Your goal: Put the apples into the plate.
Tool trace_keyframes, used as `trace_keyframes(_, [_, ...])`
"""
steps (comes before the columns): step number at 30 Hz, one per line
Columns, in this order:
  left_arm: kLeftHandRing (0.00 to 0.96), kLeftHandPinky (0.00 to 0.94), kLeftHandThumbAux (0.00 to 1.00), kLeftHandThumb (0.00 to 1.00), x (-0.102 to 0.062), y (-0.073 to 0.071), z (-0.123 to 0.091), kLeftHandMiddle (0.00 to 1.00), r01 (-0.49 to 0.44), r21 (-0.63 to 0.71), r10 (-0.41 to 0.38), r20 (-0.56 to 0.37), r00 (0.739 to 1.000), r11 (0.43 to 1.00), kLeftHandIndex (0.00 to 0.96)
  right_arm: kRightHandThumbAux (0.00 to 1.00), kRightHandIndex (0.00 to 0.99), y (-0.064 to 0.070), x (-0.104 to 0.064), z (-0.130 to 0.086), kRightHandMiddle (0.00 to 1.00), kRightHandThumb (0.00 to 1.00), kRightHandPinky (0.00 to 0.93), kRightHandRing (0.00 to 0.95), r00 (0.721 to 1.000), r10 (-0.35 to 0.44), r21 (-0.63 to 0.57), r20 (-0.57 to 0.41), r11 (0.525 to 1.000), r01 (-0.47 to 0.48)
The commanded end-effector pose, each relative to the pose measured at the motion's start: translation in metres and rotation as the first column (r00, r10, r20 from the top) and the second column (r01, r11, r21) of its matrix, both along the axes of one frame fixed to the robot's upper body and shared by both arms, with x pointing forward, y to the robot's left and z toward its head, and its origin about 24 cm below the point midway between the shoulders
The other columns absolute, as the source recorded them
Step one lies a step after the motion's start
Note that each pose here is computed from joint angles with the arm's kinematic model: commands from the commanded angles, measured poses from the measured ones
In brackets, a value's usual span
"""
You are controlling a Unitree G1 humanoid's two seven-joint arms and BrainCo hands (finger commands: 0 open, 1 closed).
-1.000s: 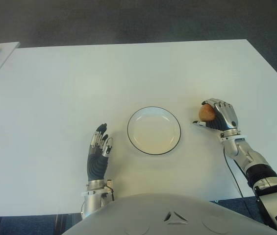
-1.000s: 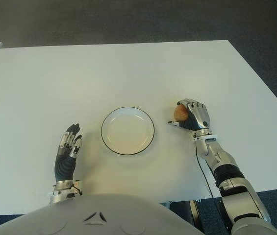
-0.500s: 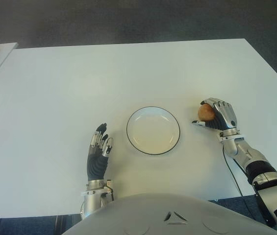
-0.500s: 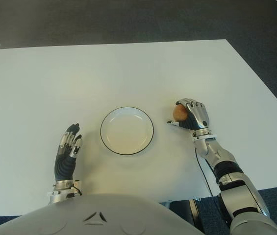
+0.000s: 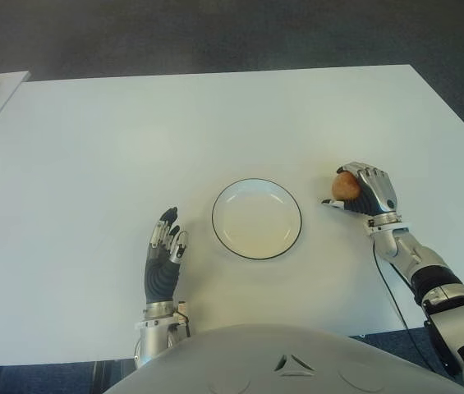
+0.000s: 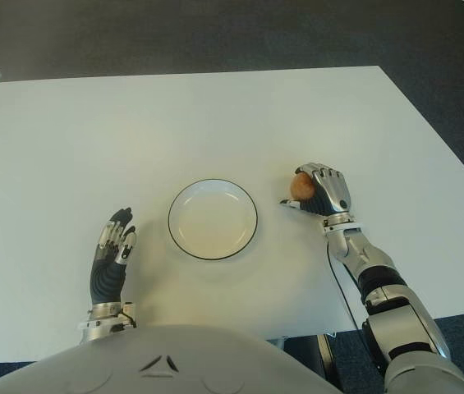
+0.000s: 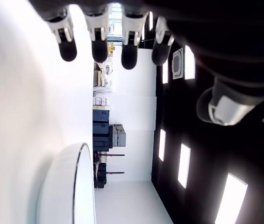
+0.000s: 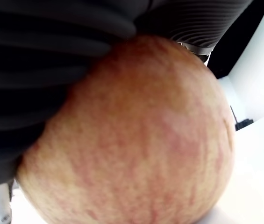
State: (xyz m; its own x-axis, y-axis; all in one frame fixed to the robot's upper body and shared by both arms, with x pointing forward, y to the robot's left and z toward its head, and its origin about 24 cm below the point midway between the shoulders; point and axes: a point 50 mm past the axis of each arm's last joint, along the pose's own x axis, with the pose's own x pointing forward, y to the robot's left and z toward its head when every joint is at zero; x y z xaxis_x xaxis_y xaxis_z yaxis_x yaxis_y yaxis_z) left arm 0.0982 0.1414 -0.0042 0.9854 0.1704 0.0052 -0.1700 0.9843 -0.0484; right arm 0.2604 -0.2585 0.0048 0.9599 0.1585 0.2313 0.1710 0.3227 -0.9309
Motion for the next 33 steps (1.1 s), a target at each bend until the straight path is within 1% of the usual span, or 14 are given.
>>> trace_keyframes(1, [0.095,0.106,0.454,0.073,-0.001,0.000,-0.002,0.120,0.007,-0.003,-0.007,-0.017,1.000,1.000,0.134,0.715,0.440,0.009,0.004,0.009,0.852,0.705,0.833,0.840,0.998,0.039,0.024,0.042,0.999,-0.041])
trace_keyframes(4, [0.096,0.106,0.460,0.077,0.000,0.000,-0.002,0.122,0.007,-0.005,-0.007,-0.015,1.000,1.000,0.137,0.716,0.440,0.019,0.008,0.028,0.867,0.704,0.847,0.857,0.989,0.075,0.042,0.125,0.996,-0.081])
trace_keyframes(7, [0.097,0.108,0.468,0.082,-0.001,0.000,-0.003,0.123,0.006,-0.008,-0.006,-0.019,1.000,1.000,0.139,0.717,0.439,0.035,0.006,0.049,0.877,0.703,0.852,0.866,0.971,0.130,0.088,0.202,0.985,-0.150])
trace_keyframes(10, [0.101,0.109,0.474,0.086,0.000,0.000,-0.003,0.126,0.006,-0.011,-0.006,-0.018,1.000,1.000,0.140,0.718,0.439,0.046,0.000,0.060,0.881,0.702,0.853,0.872,0.957,0.169,0.125,0.234,0.971,-0.203])
trace_keyframes(13, [0.104,0.109,0.477,0.089,0.001,-0.001,-0.003,0.130,0.005,-0.017,-0.005,-0.019,1.000,1.000,0.140,0.718,0.439,0.061,-0.007,0.069,0.883,0.702,0.852,0.875,0.941,0.217,0.156,0.259,0.952,-0.263])
trace_keyframes(16, [0.103,0.105,0.473,0.088,0.001,-0.001,-0.003,0.130,0.005,-0.016,-0.005,-0.018,1.000,1.000,0.136,0.719,0.438,0.069,-0.012,0.073,0.885,0.702,0.853,0.877,0.930,0.254,0.168,0.266,0.938,-0.304])
trace_keyframes(17, [0.103,0.104,0.472,0.086,0.001,-0.002,-0.003,0.130,0.004,-0.014,-0.004,-0.018,1.000,1.000,0.135,0.719,0.438,0.072,-0.014,0.074,0.885,0.702,0.853,0.877,0.923,0.277,0.169,0.267,0.930,-0.328])
trace_keyframes(19, [0.100,0.103,0.462,0.076,0.000,-0.002,-0.003,0.126,0.003,-0.007,-0.003,-0.022,1.000,1.000,0.126,0.719,0.438,0.081,-0.021,0.074,0.886,0.702,0.855,0.879,0.905,0.329,0.163,0.271,0.910,-0.380])
trace_keyframes(25, [0.097,0.102,0.451,0.064,0.000,-0.003,-0.003,0.122,0.007,-0.009,-0.007,-0.025,1.000,1.000,0.118,0.720,0.438,0.099,-0.031,0.076,0.887,0.702,0.853,0.879,0.864,0.418,0.159,0.280,0.868,-0.471])
trace_keyframes(28, [0.095,0.103,0.452,0.064,0.000,-0.003,-0.003,0.120,0.006,-0.005,-0.006,-0.032,0.999,1.000,0.117,0.721,0.438,0.111,-0.036,0.080,0.885,0.703,0.850,0.877,0.833,0.479,0.158,0.277,0.832,-0.531])
trace_keyframes(31, [0.093,0.101,0.453,0.063,-0.001,-0.004,-0.003,0.118,0.008,-0.003,-0.008,-0.029,1.000,1.000,0.118,0.721,0.438,0.115,-0.038,0.081,0.884,0.703,0.853,0.876,0.820,0.505,0.157,0.271,0.817,-0.555])
trace_keyframes(33, [0.096,0.108,0.457,0.067,-0.001,-0.005,-0.002,0.119,0.005,-0.006,-0.005,-0.031,0.999,1.000,0.122,0.721,0.438,0.124,-0.041,0.082,0.884,0.703,0.859,0.876,0.786,0.557,0.151,0.267,0.782,-0.605])
